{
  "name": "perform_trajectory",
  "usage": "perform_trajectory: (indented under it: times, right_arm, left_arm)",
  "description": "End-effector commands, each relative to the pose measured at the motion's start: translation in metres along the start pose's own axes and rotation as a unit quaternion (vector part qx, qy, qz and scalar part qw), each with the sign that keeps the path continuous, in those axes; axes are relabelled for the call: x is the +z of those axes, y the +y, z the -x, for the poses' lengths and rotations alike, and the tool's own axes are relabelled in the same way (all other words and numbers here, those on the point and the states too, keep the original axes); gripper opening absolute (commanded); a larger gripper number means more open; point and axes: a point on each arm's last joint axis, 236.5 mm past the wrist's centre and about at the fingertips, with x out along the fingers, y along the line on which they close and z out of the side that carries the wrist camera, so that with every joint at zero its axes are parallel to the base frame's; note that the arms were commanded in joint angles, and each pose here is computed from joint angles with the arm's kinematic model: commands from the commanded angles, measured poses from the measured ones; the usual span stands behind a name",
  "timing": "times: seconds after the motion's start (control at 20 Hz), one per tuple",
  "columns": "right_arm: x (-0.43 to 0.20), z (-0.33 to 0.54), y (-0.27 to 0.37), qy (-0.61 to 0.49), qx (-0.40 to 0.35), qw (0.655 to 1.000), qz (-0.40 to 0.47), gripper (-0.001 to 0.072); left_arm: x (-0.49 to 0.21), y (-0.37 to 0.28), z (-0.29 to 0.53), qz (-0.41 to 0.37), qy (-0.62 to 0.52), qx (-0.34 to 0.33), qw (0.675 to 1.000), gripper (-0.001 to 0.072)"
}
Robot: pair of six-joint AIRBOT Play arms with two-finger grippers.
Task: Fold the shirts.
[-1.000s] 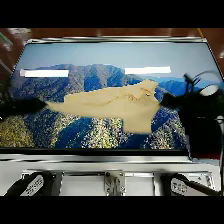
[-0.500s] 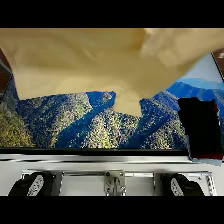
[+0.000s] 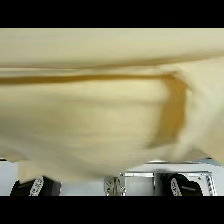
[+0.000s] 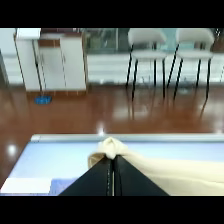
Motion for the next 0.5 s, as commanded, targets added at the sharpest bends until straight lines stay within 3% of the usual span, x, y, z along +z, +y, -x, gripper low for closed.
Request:
perform_trajectory:
  times: [0.0,0.25,0.45]
  right_arm:
    - [-0.072,-0.022,-0.01,0.153,-0.007,0.988,-0.018,0.0055]
    - [-0.257,-0.073,-0.035,0.468,-0.011,0.881,-0.062,0.0055]
    - [-0.395,-0.152,-0.03,0.534,0.009,0.837,-0.121,0.0055]
  left_arm:
    - [-0.063,0.01,-0.015,0.016,0.116,0.008,0.993,0.0037]
    - [-0.221,0.022,-0.072,0.073,0.341,-0.011,0.937,0.0036]
    - [-0.371,0.035,-0.131,0.136,0.484,-0.013,0.865,0.0036]
